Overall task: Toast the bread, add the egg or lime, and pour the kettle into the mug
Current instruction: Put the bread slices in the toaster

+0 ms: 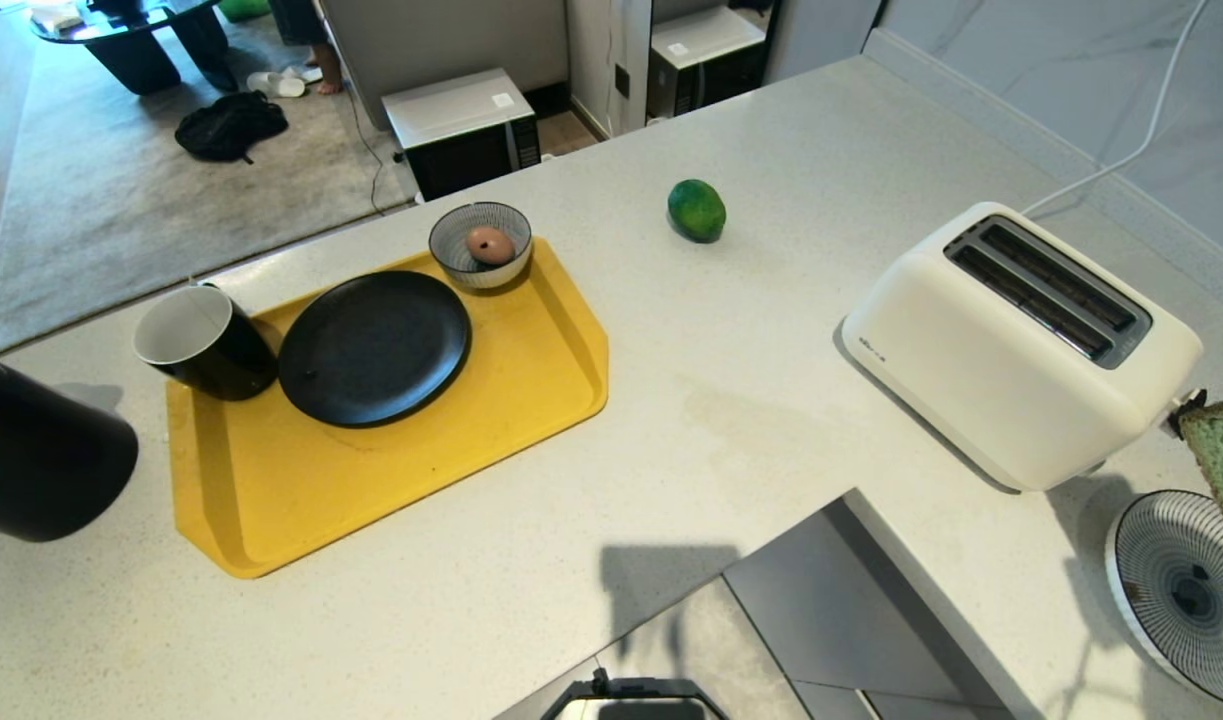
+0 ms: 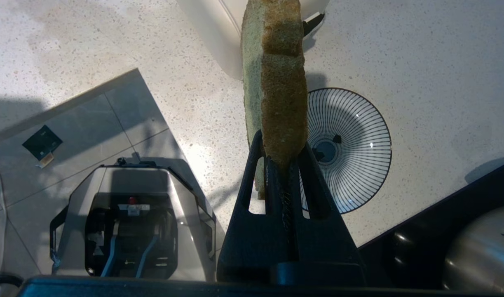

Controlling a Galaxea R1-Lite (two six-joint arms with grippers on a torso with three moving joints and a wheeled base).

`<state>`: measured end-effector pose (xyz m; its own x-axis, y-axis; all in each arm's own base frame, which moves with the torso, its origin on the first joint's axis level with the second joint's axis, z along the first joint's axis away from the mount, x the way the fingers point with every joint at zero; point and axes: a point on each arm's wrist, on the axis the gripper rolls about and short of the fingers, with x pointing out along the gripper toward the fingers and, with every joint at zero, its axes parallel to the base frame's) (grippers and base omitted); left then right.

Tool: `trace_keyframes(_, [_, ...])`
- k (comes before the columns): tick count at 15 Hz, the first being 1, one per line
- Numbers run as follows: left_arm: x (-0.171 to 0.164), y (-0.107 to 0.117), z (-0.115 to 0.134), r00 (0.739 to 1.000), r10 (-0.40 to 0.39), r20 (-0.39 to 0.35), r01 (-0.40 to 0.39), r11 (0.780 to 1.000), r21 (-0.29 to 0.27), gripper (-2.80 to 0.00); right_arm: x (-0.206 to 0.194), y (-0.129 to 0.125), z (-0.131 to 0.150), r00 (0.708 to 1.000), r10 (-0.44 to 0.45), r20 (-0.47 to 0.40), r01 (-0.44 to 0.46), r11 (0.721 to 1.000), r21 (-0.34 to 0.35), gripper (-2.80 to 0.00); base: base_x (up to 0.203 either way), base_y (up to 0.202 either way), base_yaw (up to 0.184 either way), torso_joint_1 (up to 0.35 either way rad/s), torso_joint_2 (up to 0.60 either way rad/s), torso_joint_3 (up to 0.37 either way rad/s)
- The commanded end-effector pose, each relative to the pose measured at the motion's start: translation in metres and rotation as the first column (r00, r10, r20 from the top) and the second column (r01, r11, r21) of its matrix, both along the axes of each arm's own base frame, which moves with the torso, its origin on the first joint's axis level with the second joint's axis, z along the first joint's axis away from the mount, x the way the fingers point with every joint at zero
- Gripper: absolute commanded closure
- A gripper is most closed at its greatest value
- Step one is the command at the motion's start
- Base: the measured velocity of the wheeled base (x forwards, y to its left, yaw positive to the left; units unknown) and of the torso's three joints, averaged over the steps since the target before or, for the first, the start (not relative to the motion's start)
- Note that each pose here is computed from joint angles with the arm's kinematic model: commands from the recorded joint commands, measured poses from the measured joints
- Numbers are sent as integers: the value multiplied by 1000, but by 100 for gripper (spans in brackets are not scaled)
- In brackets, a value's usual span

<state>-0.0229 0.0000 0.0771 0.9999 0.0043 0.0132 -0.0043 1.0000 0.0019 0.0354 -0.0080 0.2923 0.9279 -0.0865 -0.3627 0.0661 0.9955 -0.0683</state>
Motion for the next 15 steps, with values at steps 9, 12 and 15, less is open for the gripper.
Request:
trace_keyframes(9, [0, 0, 0, 1000, 1, -1, -1, 1000, 0, 0, 0, 0, 0, 1000, 2, -4, -2, 1000, 1, 0, 0, 0, 0, 0, 0, 0])
trace_keyframes(12, [0, 0, 0, 1000, 2, 1, -2, 1000, 0, 0, 0, 0, 1, 1000, 4, -1, -4, 1000, 0, 0, 0, 0, 0, 0, 0, 0])
trace_keyframes(15, [0, 0, 0, 1000, 0, 1, 0, 1000, 0, 0, 0, 0, 1, 1000, 4, -1, -4, 1000, 0, 0, 0, 0, 0, 0, 0, 0])
